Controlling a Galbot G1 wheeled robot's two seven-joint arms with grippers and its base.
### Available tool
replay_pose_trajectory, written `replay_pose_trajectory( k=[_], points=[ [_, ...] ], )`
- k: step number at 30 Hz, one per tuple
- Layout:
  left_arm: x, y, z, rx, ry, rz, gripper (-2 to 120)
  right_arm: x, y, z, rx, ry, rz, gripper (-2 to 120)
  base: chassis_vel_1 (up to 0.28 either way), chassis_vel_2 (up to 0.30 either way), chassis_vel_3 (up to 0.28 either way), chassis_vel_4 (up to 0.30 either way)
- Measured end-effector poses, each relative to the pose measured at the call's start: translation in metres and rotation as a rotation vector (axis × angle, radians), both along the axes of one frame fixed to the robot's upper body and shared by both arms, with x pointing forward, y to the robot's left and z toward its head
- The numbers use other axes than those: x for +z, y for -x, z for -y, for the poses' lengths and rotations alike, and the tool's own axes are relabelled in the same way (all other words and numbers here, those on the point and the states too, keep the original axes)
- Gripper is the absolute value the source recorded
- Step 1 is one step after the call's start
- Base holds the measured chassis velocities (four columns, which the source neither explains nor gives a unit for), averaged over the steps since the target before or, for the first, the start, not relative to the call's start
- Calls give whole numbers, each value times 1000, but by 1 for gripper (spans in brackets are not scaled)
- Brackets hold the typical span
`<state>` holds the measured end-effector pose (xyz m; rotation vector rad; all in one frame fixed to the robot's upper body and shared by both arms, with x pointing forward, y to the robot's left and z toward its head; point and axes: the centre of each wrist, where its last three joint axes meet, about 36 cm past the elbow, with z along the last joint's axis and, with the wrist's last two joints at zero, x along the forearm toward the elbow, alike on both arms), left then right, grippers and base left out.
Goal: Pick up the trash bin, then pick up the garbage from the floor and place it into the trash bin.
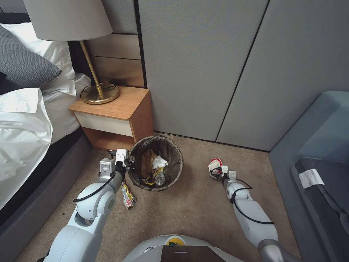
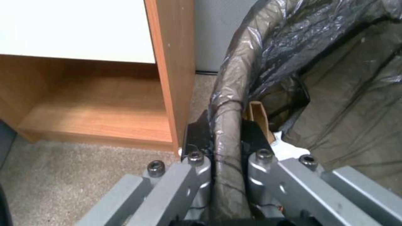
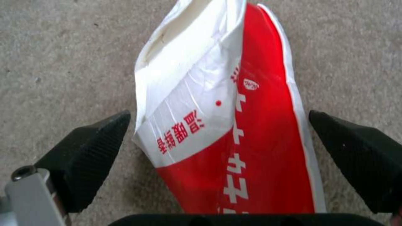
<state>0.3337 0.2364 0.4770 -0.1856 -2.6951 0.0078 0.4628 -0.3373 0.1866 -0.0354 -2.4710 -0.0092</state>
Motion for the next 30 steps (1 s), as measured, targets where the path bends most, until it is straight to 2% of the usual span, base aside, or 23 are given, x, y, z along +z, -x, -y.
replay_pose_trajectory(
  k=[11, 16, 19, 20, 22, 23, 25, 26, 27, 30],
  points=[
    [-2, 0, 4, -18, -4, -1, 5, 15, -2, -3, 35, 38, 51, 100, 0, 0, 0, 0],
    [-3, 0, 4, -19, -5, -1, 5, 11, -6, -4, 38, 43, 42, 98, 0, 0, 0, 0],
    [-3, -1, 3, -19, -8, -2, 5, 5, -11, -6, 37, 39, 24, 83, 0, 0, 0, 0],
    [-3, -1, 3, -19, -8, -2, 5, 5, -11, -6, 37, 39, 24, 83, 0, 0, 0, 0],
    [-4, -1, 3, -20, -9, -2, 5, 2, -12, -7, 37, 36, 13, 74, 0, 0, 0, 0],
    [-4, -1, 3, -20, -9, -2, 5, 2, -12, -7, 37, 36, 13, 74, 0, 0, 0, 0],
    [-4, -2, 3, -20, -10, -1, 5, 0, -13, -7, 35, 34, 8, 67, 0, 0, 0, 0],
    [-4, -2, 3, -20, -10, -1, 5, -1, -13, -7, 35, 33, 6, 60, 0, 0, 0, 0],
    [-4, -2, 3, -20, -10, -1, 5, -1, -13, -7, 35, 33, 6, 60, 0, 0, 0, 0],
    [-4, -3, 3, -19, -10, -3, 5, -1, -12, -8, 36, 32, 8, 43, 0, 0, 0, 0]
  ],
)
